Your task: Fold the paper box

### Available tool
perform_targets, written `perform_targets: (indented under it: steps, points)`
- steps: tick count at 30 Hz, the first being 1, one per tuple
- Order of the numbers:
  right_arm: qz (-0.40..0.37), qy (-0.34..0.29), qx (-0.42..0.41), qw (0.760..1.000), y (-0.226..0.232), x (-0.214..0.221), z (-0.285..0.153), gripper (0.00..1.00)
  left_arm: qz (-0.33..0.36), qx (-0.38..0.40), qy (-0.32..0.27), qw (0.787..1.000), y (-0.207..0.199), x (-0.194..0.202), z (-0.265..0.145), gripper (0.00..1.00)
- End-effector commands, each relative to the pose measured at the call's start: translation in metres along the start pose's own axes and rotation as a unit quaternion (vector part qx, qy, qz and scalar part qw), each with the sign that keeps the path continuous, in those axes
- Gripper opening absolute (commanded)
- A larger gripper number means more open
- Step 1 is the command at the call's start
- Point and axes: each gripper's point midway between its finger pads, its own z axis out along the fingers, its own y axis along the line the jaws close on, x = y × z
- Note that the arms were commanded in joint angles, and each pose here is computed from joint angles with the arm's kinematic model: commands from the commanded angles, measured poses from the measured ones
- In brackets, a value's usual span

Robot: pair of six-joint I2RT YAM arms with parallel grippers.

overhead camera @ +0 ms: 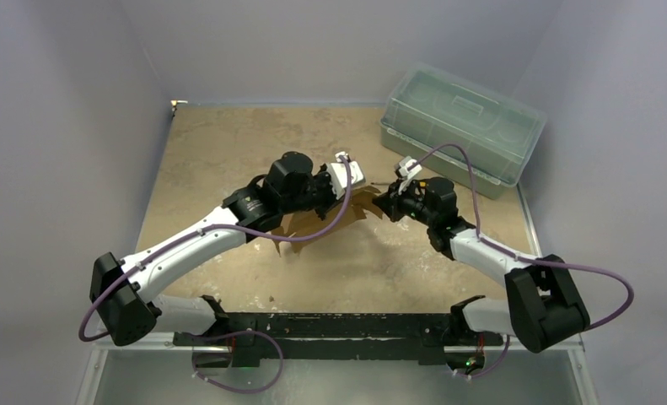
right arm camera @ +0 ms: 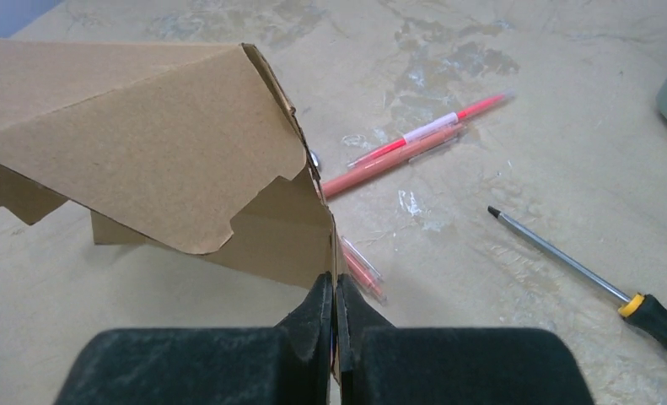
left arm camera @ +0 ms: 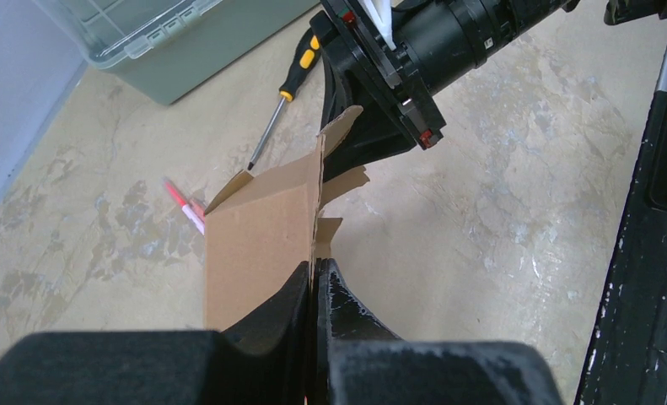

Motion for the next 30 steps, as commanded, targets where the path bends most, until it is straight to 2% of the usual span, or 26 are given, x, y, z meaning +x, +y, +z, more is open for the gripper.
perform_targets:
  steps: [1, 3, 8, 11, 15, 22, 27, 30]
  points:
    - [-0.029, -0.078, -0.009, 0.996, 0.002, -0.033, 0.005, 0.00, 0.014, 0.012, -0.051, 0.999, -0.003, -0.027, 0.000, 0.00]
    - [-0.023, -0.072, -0.034, 0.997, 0.010, -0.032, 0.005, 0.00, 0.015, 0.001, -0.060, 0.998, 0.000, -0.035, -0.007, 0.00]
    - [-0.062, -0.025, -0.100, 0.993, 0.029, -0.014, 0.002, 0.00, 0.003, -0.069, -0.076, 0.995, 0.021, -0.047, -0.031, 0.00]
    - [-0.049, -0.013, -0.095, 0.994, 0.024, -0.012, 0.006, 0.00, -0.011, -0.095, -0.086, 0.992, 0.027, -0.046, -0.041, 0.00]
    - [-0.036, 0.000, -0.081, 0.996, 0.018, -0.008, 0.009, 0.00, -0.013, -0.069, -0.104, 0.992, 0.015, -0.047, -0.050, 0.00]
    - [-0.033, 0.005, -0.078, 0.996, 0.016, -0.008, 0.012, 0.00, -0.002, -0.039, -0.096, 0.995, 0.000, -0.038, -0.059, 0.00]
    - [-0.044, 0.029, -0.122, 0.991, 0.027, -0.001, 0.011, 0.00, -0.005, -0.068, -0.103, 0.992, 0.009, -0.042, -0.074, 0.00]
    - [-0.040, 0.033, -0.128, 0.990, 0.028, -0.003, 0.013, 0.00, -0.005, -0.059, -0.114, 0.992, 0.004, -0.045, -0.081, 0.00]
